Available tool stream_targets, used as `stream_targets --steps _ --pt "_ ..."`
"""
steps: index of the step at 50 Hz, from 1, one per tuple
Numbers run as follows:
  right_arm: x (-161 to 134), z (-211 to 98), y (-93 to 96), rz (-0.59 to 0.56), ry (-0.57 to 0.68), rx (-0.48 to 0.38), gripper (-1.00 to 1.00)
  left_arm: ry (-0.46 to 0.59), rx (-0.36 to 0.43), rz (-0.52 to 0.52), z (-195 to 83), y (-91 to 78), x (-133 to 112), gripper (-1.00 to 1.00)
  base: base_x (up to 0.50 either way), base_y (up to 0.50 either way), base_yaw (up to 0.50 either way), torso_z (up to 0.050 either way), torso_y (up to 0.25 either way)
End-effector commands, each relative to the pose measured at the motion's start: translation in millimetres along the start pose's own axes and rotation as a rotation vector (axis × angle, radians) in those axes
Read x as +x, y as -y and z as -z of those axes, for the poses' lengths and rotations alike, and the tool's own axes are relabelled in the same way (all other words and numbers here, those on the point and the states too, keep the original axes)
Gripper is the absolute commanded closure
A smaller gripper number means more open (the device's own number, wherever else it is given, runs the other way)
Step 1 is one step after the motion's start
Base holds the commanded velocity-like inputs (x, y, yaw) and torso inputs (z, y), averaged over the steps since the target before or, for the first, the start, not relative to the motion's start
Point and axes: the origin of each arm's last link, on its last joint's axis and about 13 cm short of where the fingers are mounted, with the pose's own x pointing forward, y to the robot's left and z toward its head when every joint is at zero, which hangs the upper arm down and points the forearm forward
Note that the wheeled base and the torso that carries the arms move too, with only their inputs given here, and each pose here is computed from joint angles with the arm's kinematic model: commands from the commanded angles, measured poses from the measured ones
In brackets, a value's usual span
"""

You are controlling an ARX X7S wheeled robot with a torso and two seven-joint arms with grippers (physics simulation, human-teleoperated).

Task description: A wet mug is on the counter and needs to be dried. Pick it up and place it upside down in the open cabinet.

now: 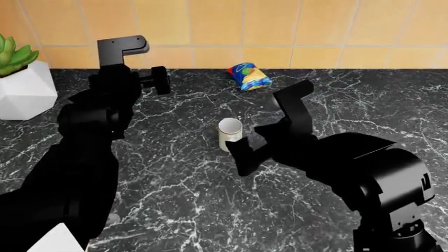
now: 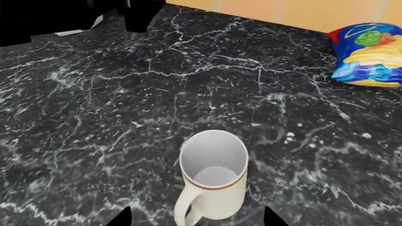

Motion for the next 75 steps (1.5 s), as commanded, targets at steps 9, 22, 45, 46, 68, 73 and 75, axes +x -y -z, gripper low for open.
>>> stream_targets --steps 9,22,45,46,68,73,75 --pt "22.0 10.1 -8.4 -0.014 -0.040 -0.033 -1.00 0.002 -0.008 0.000 -0.8 -1.4 0.0 -1.00 0.00 0.00 0.00 0.000 0.000" --pt "37.6 9.4 0.6 0.041 -0.029 -0.009 -1.00 0.009 -0.012 0.006 -2.7 -2.2 -0.2 -1.00 0.00 0.00 0.00 0.000 0.000" --pt "57.7 22.2 5.9 0.039 -0.032 0.046 1.00 0.019 -0.020 0.025 -6.0 -0.9 -0.4 -1.00 0.00 0.00 0.00 0.000 0.000" --pt "57.4 22.1 5.5 0.040 -0.031 0.042 1.00 0.019 -0.021 0.026 -6.0 -0.9 -0.4 -1.00 0.00 0.00 0.00 0.000 0.000" --pt "5.2 -6.1 -8.5 0.063 0.168 -0.025 1.00 0.018 -0.031 0.024 -6.5 -3.4 -0.5 -1.00 0.00 0.00 0.00 0.000 0.000" --pt "-31.6 -26.0 -17.4 0.068 0.319 -0.074 1.00 0.019 -0.032 0.031 -8.3 -3.5 -0.9 -1.00 0.00 0.00 0.00 0.000 0.000" --pt "-47.5 -31.7 -21.5 0.075 0.371 -0.103 1.00 0.025 -0.030 0.043 -11.9 -4.1 -1.4 -1.00 0.00 0.00 0.00 0.000 0.000"
